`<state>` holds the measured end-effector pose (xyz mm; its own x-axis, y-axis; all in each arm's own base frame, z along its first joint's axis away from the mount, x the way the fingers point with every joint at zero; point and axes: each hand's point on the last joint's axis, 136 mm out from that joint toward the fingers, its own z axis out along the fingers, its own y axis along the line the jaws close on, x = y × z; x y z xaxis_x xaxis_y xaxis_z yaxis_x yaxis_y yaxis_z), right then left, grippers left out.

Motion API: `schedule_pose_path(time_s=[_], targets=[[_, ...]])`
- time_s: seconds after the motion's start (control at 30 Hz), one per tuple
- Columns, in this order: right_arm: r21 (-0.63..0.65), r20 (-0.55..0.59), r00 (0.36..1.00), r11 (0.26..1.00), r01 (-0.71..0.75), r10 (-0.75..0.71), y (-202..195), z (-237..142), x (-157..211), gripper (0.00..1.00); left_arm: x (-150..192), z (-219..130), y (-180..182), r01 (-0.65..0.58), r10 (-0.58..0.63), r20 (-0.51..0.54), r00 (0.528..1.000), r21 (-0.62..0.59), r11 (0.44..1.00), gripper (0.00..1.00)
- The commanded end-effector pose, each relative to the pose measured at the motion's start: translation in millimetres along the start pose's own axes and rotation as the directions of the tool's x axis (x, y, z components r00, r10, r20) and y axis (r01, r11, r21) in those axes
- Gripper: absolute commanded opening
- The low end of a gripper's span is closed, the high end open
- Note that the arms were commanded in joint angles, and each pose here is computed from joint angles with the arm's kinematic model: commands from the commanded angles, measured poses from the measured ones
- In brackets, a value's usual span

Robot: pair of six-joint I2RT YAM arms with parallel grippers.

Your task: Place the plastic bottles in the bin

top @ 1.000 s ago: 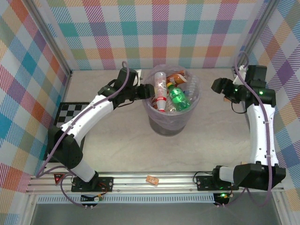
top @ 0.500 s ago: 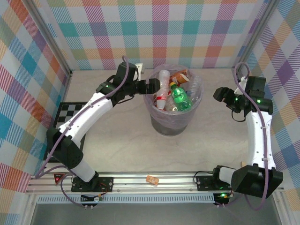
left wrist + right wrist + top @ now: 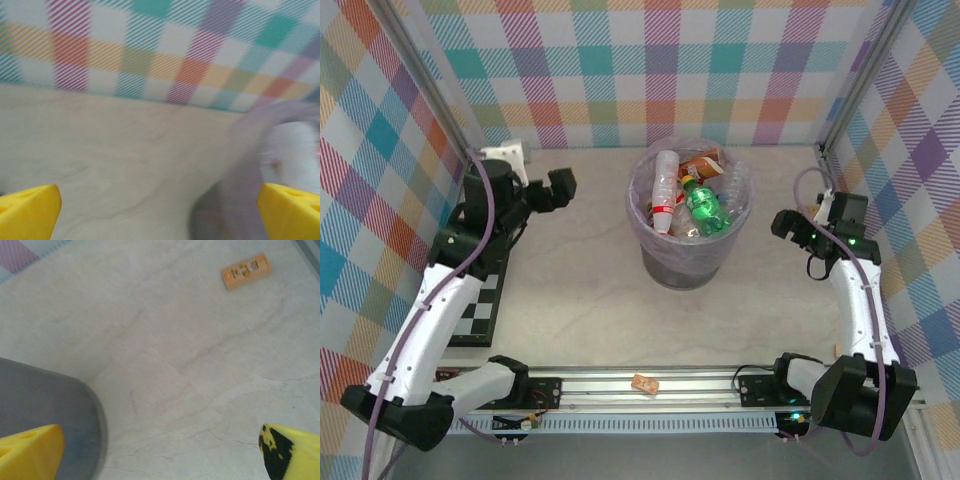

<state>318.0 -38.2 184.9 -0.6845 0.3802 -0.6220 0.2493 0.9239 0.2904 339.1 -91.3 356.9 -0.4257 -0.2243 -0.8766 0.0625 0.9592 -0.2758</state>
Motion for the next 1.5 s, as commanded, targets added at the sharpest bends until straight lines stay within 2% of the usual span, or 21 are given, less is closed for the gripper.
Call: schedule_pose_path(time_s=[0.0, 0.17, 0.33, 0.57, 0.77, 0.8, 0.93, 1.13, 1.27, 1.47], targets=[[0.006, 0.084, 0.996, 0.999, 0.036, -0.037, -6.1, 14.9, -9.6, 0.99, 39.4, 27.2, 56.5, -0.016, 0.008, -0.036, 0.999, -0.223, 0.975, 1.0], [-0.027, 0.076, 0.997, 0.999, -0.017, 0.019, -8.4, 39.1, 8.7, 0.99, 75.7, 38.2, 108.0, -0.04, 0.038, -0.013, 0.999, -0.412, 0.91, 1.0], [-0.059, 0.081, 0.996, 0.998, -0.035, 0.04, -1.0, 61.5, 23.7, 1.0, 105.5, 53.0, 137.1, -0.025, 0.038, 0.019, 0.999, -0.473, 0.881, 1.0], [-0.05, 0.059, 0.998, 0.999, -0.015, 0.018, 0.6, 94.7, 34.2, 1.0, 134.9, 85.8, 152.2, -0.084, 0.089, -0.01, 0.996, -0.456, 0.886, 1.0], [-0.039, 0.099, 0.995, 0.999, 0.011, -0.007, -1.1, 112.8, 31.4, 0.99, 149.6, 113.0, 155.9, -0.052, 0.076, 0.051, 0.996, -0.374, 0.926, 1.0], [-0.039, 0.108, 0.994, 0.999, 0.023, -0.019, 0.1, 115.6, 30.9, 0.99, 151.1, 116.4, 155.7, -0.07, 0.082, 0.017, 0.996, -0.374, 0.925, 1.0], [-0.014, 0.131, 0.989, 0.997, 0.072, -0.07, 2.4, 124.7, 28.7, 1.0, 149.1, 124.6, 153.8, -0.135, 0.152, 0.021, 0.988, -0.35, 0.927, 1.0], [0.034, 0.194, 0.97, 0.989, 0.143, -0.147, 10.6, 133.7, 11.5, 0.99, 173.0, 133.5, 164.8, -0.141, 0.153, 0.007, 0.988, -0.351, 0.926, 1.0], [0.063, 0.25, 0.941, 0.973, 0.221, -0.23, 17.6, 133.2, 5.3, 1.0, 173.6, 131.6, 168.3, -0.125, 0.154, 0.053, 0.987, -0.363, 0.923, 1.0], [0.091, 0.32, 0.878, 0.934, 0.344, -0.355, 38.9, 133.1, 13.6, 1.0, 185.5, 142.7, 169.9, -0.132, 0.152, 0.031, 0.988, -0.343, 0.93, 1.0]])
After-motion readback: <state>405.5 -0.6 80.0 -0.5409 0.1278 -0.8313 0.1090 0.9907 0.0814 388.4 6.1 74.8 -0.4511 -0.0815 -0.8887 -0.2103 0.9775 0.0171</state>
